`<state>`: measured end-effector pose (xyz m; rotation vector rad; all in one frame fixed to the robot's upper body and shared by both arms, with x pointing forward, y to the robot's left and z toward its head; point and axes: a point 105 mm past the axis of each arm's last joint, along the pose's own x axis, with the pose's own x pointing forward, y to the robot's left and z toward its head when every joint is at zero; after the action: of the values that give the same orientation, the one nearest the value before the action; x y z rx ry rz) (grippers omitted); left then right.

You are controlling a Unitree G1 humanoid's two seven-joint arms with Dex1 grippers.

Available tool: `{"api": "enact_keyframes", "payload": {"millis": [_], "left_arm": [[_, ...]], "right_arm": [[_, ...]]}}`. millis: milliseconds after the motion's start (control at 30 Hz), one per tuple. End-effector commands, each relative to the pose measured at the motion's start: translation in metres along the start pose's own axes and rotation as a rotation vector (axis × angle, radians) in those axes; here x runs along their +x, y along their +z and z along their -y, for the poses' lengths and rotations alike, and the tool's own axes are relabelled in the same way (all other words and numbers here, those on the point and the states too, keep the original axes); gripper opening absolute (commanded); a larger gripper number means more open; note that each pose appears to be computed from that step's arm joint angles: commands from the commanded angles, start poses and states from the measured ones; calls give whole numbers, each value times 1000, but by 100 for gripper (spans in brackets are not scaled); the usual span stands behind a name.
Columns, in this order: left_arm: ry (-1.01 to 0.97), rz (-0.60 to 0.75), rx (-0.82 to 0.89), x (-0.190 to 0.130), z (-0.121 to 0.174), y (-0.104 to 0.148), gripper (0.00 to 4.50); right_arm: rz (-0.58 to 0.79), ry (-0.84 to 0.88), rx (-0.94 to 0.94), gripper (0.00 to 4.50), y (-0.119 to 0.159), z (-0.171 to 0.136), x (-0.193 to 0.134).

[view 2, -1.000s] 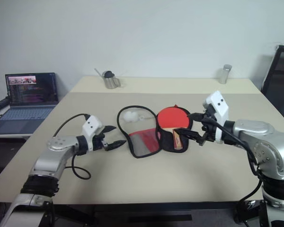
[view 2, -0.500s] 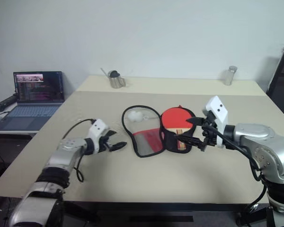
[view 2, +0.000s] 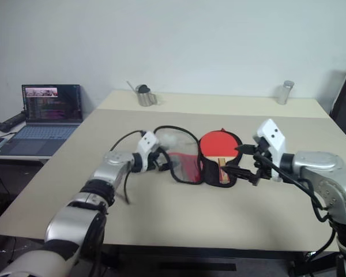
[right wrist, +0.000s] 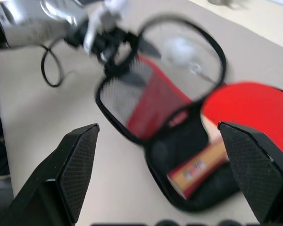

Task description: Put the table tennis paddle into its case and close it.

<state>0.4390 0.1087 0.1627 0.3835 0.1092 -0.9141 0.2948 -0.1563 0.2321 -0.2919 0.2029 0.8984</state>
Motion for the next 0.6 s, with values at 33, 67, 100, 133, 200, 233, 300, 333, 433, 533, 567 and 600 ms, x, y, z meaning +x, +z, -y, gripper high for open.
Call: {"api": "enact_keyframes", "payload": {"millis": [33,67,100,133,200,233,300,333,433,533,567,600], "left_arm": [[-45,94,62,10,4,35,450],[-52,97,68,11,5,38,450],[-73,114,79,19,11,47,450],[-93,126,91,25,17,55,450],[-127,146,98,39,29,66,450],[-132,148,97,44,33,68,450],[-138,146,92,52,40,69,450],[-138,144,90,56,43,69,450],[-131,147,87,64,50,70,450],[-132,169,85,63,49,74,450],[-132,177,86,60,47,75,450],[-133,189,87,56,44,75,450]], "right_arm": [[12,-38,-30,443,7,6,-18],[10,-40,-30,443,6,6,-19],[3,-51,-28,443,5,7,-22],[-3,-60,-24,443,3,8,-23],[-14,-72,-20,443,-1,8,-25],[-17,-77,-17,443,-2,8,-25],[-22,-90,-11,443,-4,9,-25],[-24,-97,-6,443,-5,9,-25],[-35,-123,12,443,-9,12,-27],[-40,-161,44,443,-13,19,-26],[-38,-171,63,443,-15,21,-25],[-30,-180,81,443,-15,23,-23]]}}
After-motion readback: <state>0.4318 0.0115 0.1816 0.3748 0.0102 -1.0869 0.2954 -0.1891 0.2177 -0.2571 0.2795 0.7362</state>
